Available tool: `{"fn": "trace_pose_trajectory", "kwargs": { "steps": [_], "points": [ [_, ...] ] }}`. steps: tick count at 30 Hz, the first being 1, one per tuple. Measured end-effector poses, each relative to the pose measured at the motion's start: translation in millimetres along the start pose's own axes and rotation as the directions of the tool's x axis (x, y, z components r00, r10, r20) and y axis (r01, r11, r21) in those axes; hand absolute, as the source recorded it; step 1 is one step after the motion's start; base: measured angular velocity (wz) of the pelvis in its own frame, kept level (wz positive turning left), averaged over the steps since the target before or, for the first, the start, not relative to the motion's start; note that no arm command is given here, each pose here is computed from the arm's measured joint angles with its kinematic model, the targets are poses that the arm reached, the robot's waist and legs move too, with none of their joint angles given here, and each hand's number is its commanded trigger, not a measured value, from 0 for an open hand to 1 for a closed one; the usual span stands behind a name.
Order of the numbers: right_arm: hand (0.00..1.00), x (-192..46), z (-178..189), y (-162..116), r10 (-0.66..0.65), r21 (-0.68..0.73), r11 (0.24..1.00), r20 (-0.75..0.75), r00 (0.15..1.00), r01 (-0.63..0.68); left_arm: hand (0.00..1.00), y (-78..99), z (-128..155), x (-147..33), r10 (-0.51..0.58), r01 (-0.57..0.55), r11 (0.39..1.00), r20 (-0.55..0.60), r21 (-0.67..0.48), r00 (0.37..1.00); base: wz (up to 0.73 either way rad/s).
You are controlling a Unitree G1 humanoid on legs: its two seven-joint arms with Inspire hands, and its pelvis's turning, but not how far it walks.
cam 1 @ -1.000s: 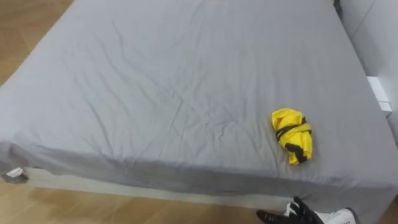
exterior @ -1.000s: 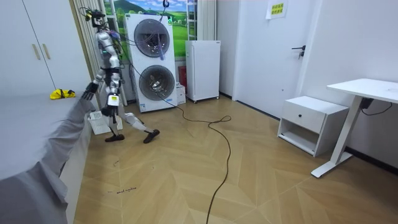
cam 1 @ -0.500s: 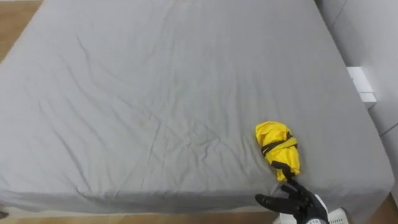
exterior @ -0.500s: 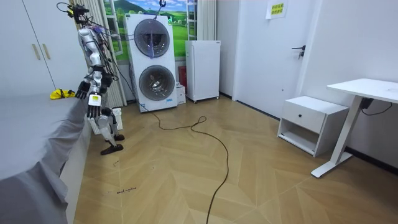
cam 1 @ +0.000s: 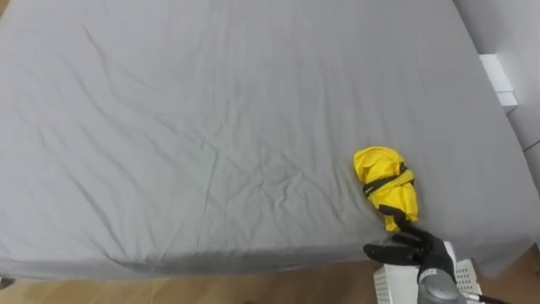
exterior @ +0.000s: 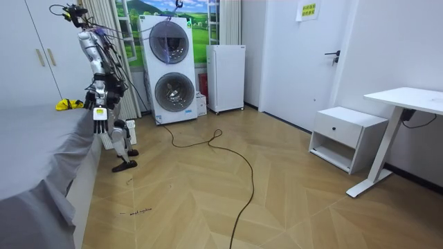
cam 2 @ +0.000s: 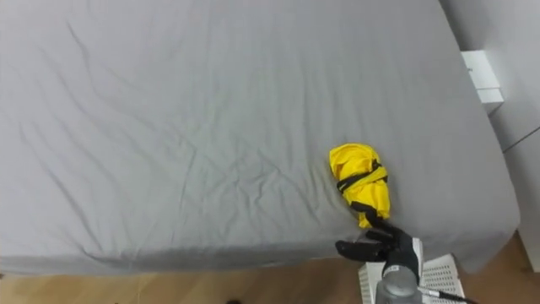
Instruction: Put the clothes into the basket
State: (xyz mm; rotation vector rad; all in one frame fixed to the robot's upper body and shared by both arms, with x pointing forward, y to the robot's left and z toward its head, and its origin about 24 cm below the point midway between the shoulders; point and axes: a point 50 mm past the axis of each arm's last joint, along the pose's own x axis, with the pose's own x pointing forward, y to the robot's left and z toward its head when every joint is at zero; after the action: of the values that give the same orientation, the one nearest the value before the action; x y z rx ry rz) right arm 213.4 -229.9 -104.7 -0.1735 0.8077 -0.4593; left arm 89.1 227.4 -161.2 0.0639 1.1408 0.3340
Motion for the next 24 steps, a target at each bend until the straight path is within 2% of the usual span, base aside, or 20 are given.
{"fn": "trace_pose_trajectory", "kwargs": {
  "steps": [11, 15, 18, 20, 24],
  "points": [
    [0.0, -2, 26, 4, -0.083, -0.11, 0.99, 0.048, 0.995, 0.088, 0.0, 0.2, -2, 0.0, 0.015, -0.014, 1.0, -0.025, 0.014, 1.0, -0.01],
    [0.0, -6, 38, 6, -0.127, -0.109, 0.985, 0.084, 0.988, 0.136, 0.0, 1.3, -5, -0.3, 0.032, -0.031, 0.999, -0.05, 0.021, 0.998, 0.0],
    [0.0, -15, 104, 6, -0.178, 0.035, 0.984, 0.332, 0.926, 0.177, 0.0, 3.5, -4, 0.2, 0.044, -0.042, 0.998, -0.053, 0.037, 0.998, 0.02],
    [0.0, -19, 131, 1, -0.19, 0.089, 0.982, 0.43, 0.882, 0.168, 0.0, 4.6, -3, 0.6, 0.046, -0.043, 0.998, -0.061, 0.049, 0.997, 0.27],
    [0.0, -30, 156, 0, -0.174, 0.106, 0.985, 0.541, 0.823, 0.139, 0.0, 6.1, -3, 0.7, 0.044, -0.037, 0.996, -0.078, 0.078, 0.996, 0.26]
  ]
}}
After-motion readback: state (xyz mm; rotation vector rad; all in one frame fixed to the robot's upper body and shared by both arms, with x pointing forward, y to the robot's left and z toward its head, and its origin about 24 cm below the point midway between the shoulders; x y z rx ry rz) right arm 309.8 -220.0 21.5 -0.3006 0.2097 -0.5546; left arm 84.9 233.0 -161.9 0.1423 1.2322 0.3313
